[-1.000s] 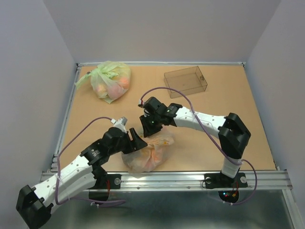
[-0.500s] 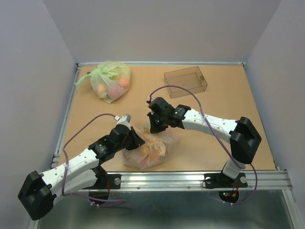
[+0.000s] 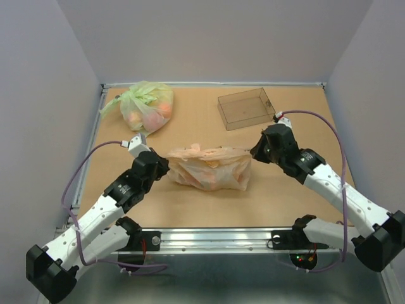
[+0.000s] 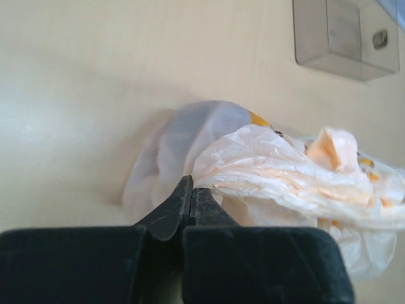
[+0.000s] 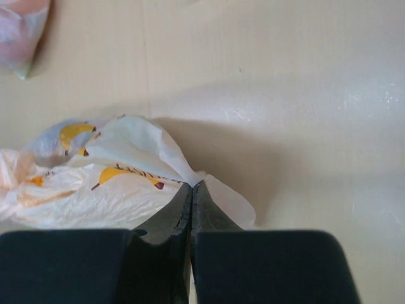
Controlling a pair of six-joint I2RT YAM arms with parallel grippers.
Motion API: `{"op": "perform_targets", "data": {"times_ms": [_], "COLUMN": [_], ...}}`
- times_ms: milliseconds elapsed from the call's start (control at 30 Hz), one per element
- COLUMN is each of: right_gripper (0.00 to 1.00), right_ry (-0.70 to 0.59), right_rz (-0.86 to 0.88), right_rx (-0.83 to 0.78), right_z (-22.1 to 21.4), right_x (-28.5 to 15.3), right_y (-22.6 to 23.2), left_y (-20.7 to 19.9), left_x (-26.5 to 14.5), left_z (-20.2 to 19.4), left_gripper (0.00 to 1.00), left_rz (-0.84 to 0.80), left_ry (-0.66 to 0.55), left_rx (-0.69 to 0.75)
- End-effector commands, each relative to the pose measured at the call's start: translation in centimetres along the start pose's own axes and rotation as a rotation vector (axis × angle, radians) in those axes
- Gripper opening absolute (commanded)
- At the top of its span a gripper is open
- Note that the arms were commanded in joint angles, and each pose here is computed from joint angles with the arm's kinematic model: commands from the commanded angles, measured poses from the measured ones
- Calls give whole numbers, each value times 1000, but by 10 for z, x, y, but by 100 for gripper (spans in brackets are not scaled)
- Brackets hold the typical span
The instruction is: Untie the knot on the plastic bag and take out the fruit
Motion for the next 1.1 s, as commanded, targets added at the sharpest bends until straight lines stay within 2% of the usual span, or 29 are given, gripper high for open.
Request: {"op": "perform_targets", "data": {"times_ms": [0, 67, 100, 167, 200, 233, 300, 333, 433, 567, 733, 900, 1000, 1033, 1067], "right_gripper": [0, 5, 21, 44, 62, 70, 80, 82, 83, 83, 81, 78, 72, 67, 52], "right_ry": [-107, -80, -49, -36, -39, -47, -47, -39, -35, -24, -33, -52, -57, -64, -67], "right_rz": [-5, 62, 139, 210, 249, 315, 383, 429, 505, 501, 362, 291, 225, 204, 196], "right_rx": [-5, -79, -120, -226, -255, -312, -377, -431, -540, -712, -870, -938, -954, -954, -953], "right_z": [13, 14, 16, 18, 21, 28, 33, 36, 36, 19, 10, 5, -1, -1, -5], "right_x": [-20, -25, -31, -37, -42, -50, -56, -57, -60, -45, 2, 32, 50, 53, 56], "right_y": [-10, -2, 9, 16, 21, 31, 43, 53, 77, 110, 123, 124, 118, 115, 112], "left_y": [10, -5, -12, -31, -35, -42, -46, -51, -56, -60, -60, -59, -56, -54, -52], "left_x": [-5, -6, -6, -7, -7, -9, -8, -10, -13, -15, -17, -19, -19, -19, -19], "left_z": [49, 57, 58, 55, 54, 53, 51, 52, 56, 59, 60, 58, 58, 59, 59], "left_gripper": [0, 0, 0, 0, 0, 0, 0, 0, 0, 0, 0, 0, 0, 0, 0], "left_rz": [96, 6, -42, -177, -208, -262, -285, -309, -337, -344, -340, -343, -325, -312, -301], "left_ry": [-171, -185, -179, -140, -124, -102, -79, -72, -73, -72, -66, -61, -68, -75, -76], "left_rx": [35, 106, 128, 180, 196, 217, 238, 248, 277, 304, 298, 282, 273, 272, 263]}}
Point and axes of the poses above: each gripper's point midway between its finger pads, its own x axis out along the fingers, its own y axis along the line the jaws close on, z = x × y, the point moved 6 cm from there along -x, back along the fingers, and after that the axes turned 1 degree about -x, right-handed, at the moved point
